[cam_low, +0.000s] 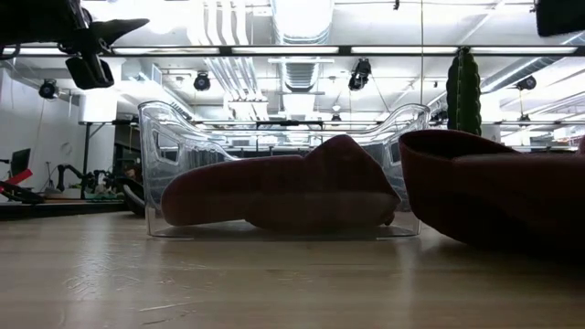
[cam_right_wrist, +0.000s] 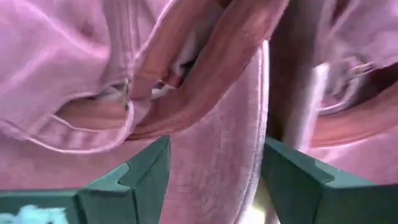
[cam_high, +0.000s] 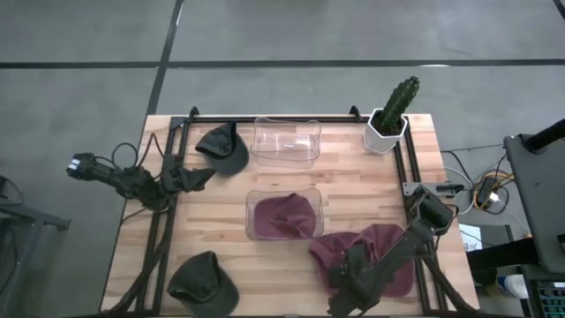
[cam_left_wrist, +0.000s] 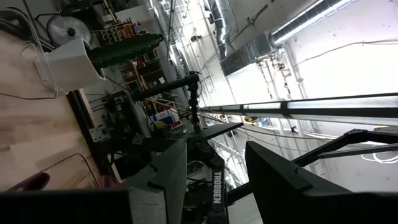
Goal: Pick & Place hat
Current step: Put the left red cap into the bottom transparent bin
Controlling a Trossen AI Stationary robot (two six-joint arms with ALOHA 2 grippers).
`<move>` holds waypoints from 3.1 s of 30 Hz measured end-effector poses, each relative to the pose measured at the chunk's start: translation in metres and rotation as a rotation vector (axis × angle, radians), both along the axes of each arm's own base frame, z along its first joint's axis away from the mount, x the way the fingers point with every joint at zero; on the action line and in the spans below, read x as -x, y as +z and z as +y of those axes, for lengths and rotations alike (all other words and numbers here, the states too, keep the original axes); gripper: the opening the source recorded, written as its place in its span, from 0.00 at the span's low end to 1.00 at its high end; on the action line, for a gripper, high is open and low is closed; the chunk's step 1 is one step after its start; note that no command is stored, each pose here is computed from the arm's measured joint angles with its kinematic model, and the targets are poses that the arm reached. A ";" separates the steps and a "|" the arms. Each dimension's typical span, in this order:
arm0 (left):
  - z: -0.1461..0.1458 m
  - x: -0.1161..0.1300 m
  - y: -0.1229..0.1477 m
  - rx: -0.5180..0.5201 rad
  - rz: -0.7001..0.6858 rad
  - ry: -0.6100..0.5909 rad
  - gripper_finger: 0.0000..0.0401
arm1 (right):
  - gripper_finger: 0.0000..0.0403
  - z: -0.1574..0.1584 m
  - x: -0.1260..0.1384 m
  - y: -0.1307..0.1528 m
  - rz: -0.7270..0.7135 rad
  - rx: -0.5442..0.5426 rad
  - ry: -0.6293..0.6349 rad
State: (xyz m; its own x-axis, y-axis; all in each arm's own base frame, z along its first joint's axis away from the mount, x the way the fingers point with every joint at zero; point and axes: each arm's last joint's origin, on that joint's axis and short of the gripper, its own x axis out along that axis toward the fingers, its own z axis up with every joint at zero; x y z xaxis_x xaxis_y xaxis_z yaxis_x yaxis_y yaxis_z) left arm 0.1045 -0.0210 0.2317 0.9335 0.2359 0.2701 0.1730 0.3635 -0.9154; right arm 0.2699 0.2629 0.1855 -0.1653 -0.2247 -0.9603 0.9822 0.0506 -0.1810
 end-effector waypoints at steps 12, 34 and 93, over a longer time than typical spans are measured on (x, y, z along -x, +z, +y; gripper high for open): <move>0.000 -0.001 -0.001 -0.001 0.009 0.002 0.39 | 0.38 -0.001 -0.001 -0.003 -0.007 -0.004 -0.010; 0.000 -0.001 0.000 0.008 0.003 0.000 0.39 | 0.03 -0.003 0.005 0.075 -0.090 -0.102 0.036; -0.009 -0.034 0.071 -0.475 0.169 0.268 0.39 | 0.03 -0.211 -0.131 0.191 -1.026 0.779 -0.091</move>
